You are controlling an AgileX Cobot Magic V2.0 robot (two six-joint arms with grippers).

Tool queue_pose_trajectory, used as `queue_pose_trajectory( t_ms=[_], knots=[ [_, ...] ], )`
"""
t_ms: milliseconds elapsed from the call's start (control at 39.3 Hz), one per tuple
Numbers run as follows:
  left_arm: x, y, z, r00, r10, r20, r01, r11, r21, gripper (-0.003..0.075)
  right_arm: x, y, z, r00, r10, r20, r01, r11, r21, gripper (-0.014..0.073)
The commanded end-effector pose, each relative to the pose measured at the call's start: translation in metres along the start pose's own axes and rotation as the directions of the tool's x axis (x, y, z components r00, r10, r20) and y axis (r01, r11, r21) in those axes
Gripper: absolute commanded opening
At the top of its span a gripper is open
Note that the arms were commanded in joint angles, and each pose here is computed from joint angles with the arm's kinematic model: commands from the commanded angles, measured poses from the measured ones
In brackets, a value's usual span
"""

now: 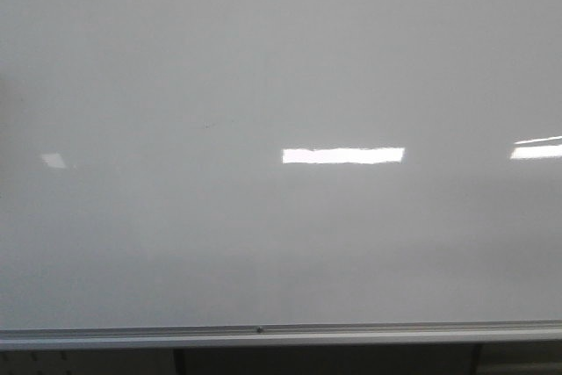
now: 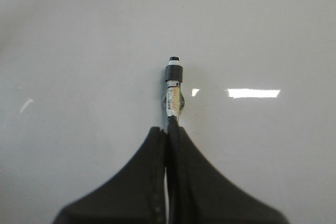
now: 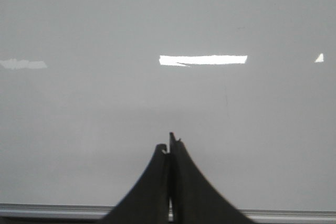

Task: Write number 0 on whiteboard

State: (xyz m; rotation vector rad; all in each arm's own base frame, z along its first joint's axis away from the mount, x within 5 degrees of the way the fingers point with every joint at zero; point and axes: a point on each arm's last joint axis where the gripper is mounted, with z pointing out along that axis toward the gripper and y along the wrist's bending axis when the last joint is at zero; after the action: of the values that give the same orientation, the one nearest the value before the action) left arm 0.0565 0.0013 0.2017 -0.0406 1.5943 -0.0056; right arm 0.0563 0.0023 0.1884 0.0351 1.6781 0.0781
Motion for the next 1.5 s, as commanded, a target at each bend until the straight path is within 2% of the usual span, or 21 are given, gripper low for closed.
queue_pose_trajectory(
  t_ms=[0, 1196, 1323, 1476],
  knots=[
    [-0.001, 0.0, -0.001, 0.997, -0.01, 0.082, 0.009, 1.0, 0.006, -0.002, -0.007, 0.0, -0.001, 0.996, -0.01, 0.09, 0.01, 1.0, 0.002, -0.0067],
    [-0.001, 0.0, -0.001, 0.997, -0.008, 0.082, 0.008, 1.0, 0.005, -0.002, -0.008, 0.0, -0.002, 0.995, -0.01, 0.1, 0.01, 1.0, 0.002, -0.0067],
    [-0.005, 0.0, -0.001, 0.993, -0.006, 0.121, 0.005, 1.0, 0.008, -0.002, -0.012, 0.0, -0.002, 0.991, -0.01, 0.131, 0.01, 1.0, 0.002, -0.0067],
    [-0.023, -0.001, -0.005, 0.963, -0.007, 0.269, 0.003, 1.0, 0.016, -0.0019, -0.035, 0.002, -0.009, 0.981, -0.011, 0.193, 0.011, 1.0, -0.002, -0.0067]
  ],
)
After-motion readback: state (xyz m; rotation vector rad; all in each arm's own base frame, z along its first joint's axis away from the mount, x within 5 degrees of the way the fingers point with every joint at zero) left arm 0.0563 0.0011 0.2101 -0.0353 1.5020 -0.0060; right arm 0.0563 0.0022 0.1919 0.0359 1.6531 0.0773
